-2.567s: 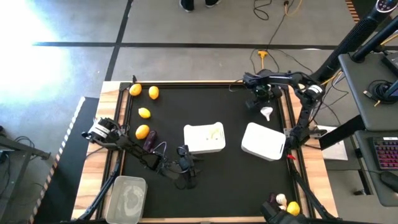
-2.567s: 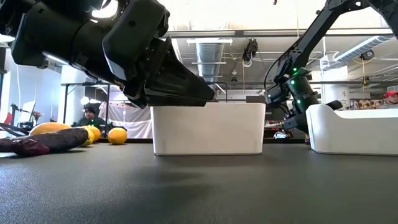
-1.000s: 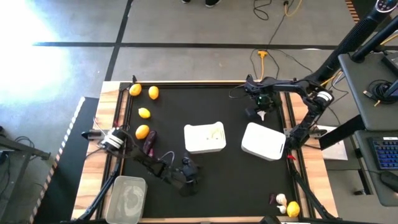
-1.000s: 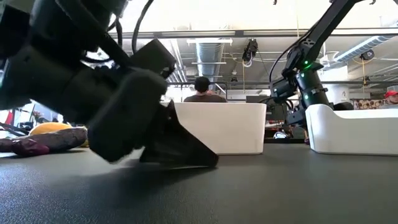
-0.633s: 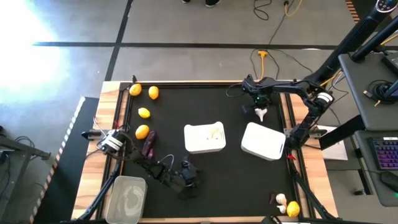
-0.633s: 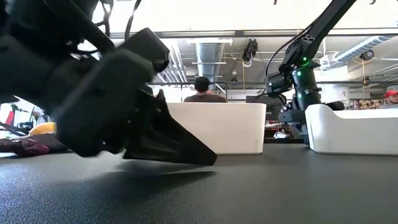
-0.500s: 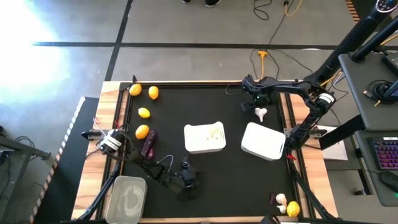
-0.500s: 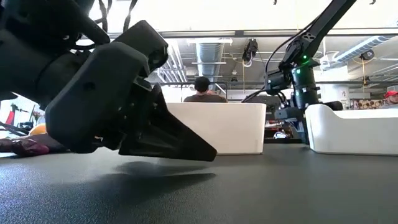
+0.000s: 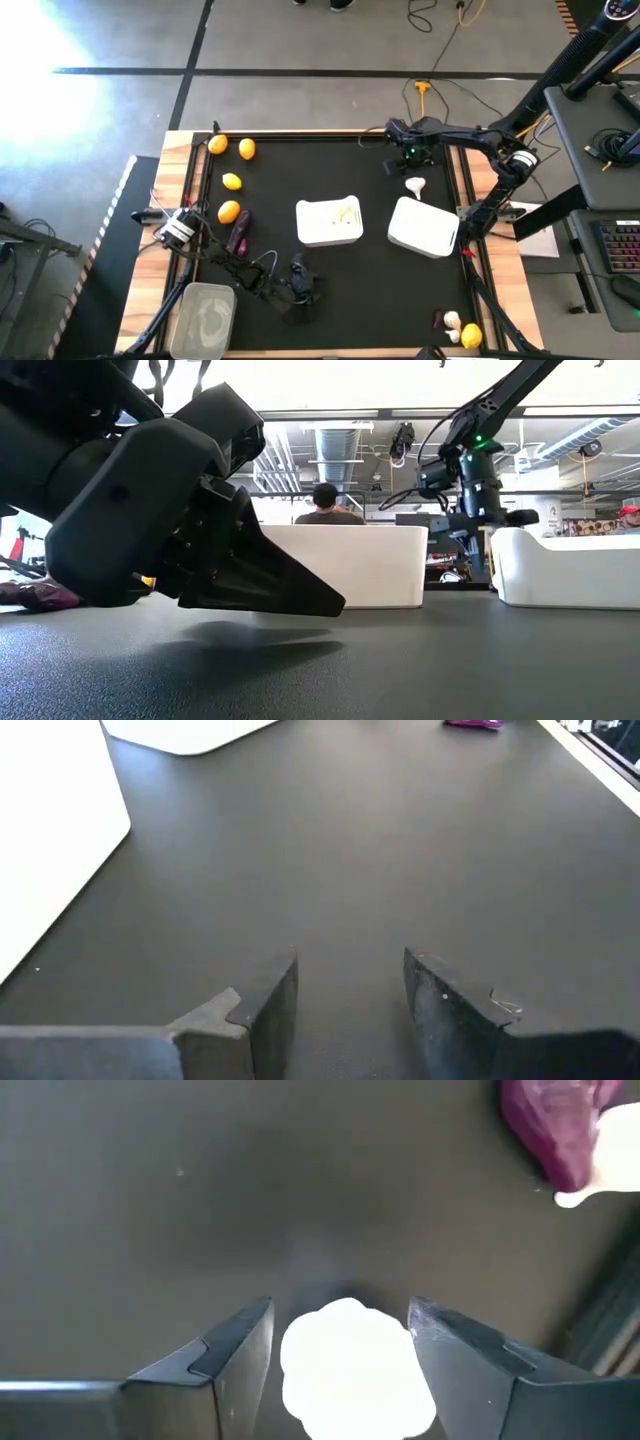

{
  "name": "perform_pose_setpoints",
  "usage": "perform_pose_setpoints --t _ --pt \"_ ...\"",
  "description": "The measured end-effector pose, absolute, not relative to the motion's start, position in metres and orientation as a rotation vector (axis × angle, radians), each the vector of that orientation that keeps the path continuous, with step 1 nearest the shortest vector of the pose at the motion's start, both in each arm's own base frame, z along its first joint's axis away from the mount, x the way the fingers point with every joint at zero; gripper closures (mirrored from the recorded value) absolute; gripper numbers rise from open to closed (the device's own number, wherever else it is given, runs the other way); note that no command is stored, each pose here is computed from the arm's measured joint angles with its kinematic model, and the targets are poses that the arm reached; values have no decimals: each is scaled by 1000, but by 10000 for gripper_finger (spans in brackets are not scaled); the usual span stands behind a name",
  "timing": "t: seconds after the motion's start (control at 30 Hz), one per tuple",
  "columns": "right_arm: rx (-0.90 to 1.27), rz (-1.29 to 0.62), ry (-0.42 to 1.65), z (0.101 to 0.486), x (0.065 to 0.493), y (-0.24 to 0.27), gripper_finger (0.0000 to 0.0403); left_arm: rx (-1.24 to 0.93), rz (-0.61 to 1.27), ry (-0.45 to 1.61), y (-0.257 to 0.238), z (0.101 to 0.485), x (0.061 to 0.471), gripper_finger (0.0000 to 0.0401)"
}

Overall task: Sort produce into baskets
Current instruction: Put the garlic into the left white bin

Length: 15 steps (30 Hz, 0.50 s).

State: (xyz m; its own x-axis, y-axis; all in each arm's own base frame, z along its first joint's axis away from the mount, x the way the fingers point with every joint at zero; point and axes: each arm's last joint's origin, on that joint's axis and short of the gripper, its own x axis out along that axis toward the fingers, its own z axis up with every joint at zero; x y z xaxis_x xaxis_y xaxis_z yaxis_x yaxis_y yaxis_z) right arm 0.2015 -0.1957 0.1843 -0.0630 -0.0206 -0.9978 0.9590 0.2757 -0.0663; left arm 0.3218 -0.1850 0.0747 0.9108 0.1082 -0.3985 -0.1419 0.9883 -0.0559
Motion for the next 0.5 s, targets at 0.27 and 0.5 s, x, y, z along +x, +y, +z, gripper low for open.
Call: perform_pose_setpoints --t 0.27,0.5 --pt "982 -1040 1520 199 197 -187 101 -85 129 405 -185 75 322 235" --pt "1003 -1034 1576 181 190 -176 36 -84 129 405 -185 74 322 235"
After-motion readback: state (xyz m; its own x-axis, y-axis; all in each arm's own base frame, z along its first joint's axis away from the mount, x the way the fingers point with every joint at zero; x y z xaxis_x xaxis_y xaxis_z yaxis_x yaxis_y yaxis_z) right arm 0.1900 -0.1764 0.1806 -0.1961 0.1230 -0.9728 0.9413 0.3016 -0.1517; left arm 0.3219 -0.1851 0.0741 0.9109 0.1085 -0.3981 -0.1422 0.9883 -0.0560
